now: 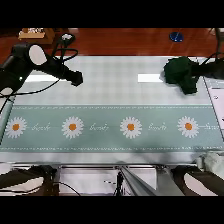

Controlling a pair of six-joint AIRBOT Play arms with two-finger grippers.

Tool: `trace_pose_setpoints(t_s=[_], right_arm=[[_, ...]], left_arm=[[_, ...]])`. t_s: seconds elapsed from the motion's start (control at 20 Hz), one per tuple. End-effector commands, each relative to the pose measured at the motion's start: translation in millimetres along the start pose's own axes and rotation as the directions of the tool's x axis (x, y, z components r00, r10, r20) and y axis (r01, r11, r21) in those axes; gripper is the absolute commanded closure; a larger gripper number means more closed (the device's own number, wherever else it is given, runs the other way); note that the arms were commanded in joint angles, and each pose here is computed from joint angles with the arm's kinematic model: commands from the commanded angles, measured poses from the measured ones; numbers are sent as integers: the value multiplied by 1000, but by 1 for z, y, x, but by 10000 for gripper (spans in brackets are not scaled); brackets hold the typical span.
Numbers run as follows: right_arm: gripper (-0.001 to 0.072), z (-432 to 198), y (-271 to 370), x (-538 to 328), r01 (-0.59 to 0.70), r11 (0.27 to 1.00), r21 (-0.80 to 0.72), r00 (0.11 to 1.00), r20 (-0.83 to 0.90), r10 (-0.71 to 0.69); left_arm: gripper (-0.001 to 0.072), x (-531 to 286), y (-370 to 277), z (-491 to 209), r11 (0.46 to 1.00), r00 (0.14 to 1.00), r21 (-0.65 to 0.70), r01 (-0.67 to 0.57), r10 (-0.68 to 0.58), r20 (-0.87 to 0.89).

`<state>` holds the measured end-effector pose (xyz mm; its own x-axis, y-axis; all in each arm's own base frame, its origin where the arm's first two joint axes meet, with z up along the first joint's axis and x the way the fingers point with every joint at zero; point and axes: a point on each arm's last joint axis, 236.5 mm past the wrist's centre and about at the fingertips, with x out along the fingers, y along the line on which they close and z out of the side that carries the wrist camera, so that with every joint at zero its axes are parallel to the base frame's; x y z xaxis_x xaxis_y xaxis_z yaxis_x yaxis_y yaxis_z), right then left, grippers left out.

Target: Fold the shirts.

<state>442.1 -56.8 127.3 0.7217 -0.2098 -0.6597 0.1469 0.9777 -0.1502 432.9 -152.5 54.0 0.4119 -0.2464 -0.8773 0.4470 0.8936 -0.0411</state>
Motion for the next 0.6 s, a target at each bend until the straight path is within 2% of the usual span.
trace_pose_setpoints(t_s=[0.0,0.15,0.3,0.55], right_arm=[[118,58,-41,26,56,992,110,973,219,-79],[116,35,-68,83,72,971,229,990,105,-98],[109,3,-65,135,35,933,357,999,-1,-36],[108,-32,-57,188,44,929,367,996,-90,-12]], left_arm=[[-10,-5,4,22,996,996,-83,-9,16,88],[-10,-18,-1,32,993,993,-121,10,5,121],[-10,-36,-8,37,992,990,-122,32,-15,142],[-10,-69,-26,36,989,984,-120,83,-62,170]])
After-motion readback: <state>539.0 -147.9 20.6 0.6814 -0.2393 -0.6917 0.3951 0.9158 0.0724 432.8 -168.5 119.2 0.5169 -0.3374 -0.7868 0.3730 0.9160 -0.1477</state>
